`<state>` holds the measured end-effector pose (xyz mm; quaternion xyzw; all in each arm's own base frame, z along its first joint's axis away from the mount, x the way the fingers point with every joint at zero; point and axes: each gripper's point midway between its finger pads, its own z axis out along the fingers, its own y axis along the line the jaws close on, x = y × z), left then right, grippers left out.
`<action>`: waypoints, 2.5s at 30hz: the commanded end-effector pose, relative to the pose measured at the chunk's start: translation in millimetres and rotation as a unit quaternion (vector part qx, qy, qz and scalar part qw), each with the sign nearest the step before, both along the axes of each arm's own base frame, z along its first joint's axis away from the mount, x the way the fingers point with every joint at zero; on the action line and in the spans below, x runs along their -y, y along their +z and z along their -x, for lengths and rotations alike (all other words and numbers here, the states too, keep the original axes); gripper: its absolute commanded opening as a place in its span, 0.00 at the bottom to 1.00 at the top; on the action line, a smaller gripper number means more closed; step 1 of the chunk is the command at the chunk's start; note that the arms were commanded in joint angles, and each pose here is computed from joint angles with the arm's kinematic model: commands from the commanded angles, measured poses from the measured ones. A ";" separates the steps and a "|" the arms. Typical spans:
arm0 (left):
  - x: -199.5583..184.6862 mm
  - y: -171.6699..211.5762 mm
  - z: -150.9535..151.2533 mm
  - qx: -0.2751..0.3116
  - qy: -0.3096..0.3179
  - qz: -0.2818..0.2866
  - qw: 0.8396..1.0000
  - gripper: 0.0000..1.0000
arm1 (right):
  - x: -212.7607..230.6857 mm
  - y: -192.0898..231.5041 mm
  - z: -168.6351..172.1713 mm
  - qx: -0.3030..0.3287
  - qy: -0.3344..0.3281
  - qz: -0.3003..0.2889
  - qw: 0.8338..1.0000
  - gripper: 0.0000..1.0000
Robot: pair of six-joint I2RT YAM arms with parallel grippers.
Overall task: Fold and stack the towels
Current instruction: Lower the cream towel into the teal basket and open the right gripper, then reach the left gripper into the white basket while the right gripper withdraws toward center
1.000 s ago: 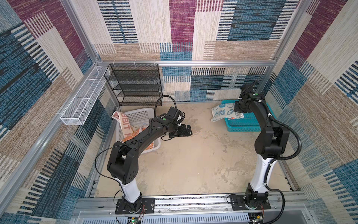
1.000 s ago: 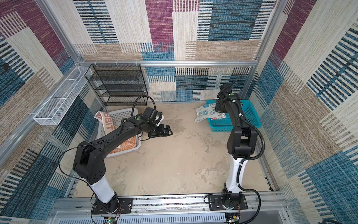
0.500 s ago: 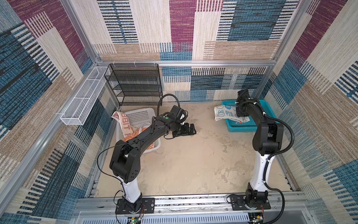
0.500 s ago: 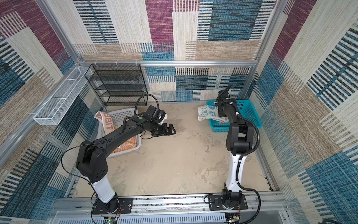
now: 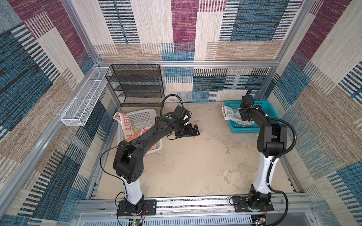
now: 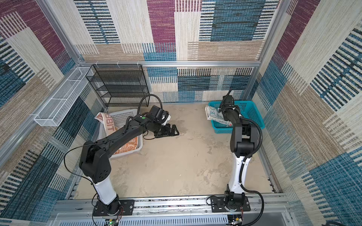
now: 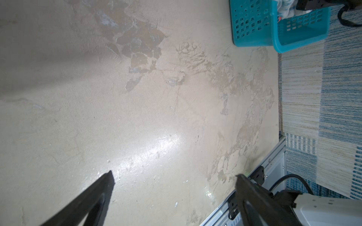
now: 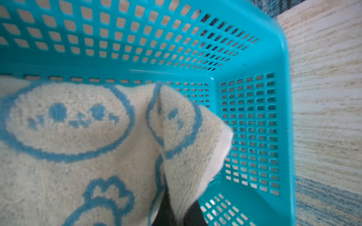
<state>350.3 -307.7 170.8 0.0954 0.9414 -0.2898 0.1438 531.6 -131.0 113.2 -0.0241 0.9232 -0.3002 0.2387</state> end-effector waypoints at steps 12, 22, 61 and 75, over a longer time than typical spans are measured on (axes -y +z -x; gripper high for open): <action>7.2 0.8 -10.2 0.007 -0.011 -0.011 1.000 0.99 | 24.6 -10.1 -18.3 -0.001 0.011 0.020 1.000 0.00; 14.5 0.4 -14.5 0.007 -0.017 -0.016 1.000 0.99 | 51.0 -14.2 -18.3 0.004 -0.020 0.017 1.000 0.00; -119.2 126.8 -11.4 0.238 0.114 -0.233 0.936 0.99 | -118.9 245.6 19.0 0.363 0.102 -0.372 0.848 0.99; -243.8 30.6 19.3 0.027 0.210 -0.268 0.940 0.99 | -350.5 250.2 65.3 0.257 0.301 -0.520 0.757 0.99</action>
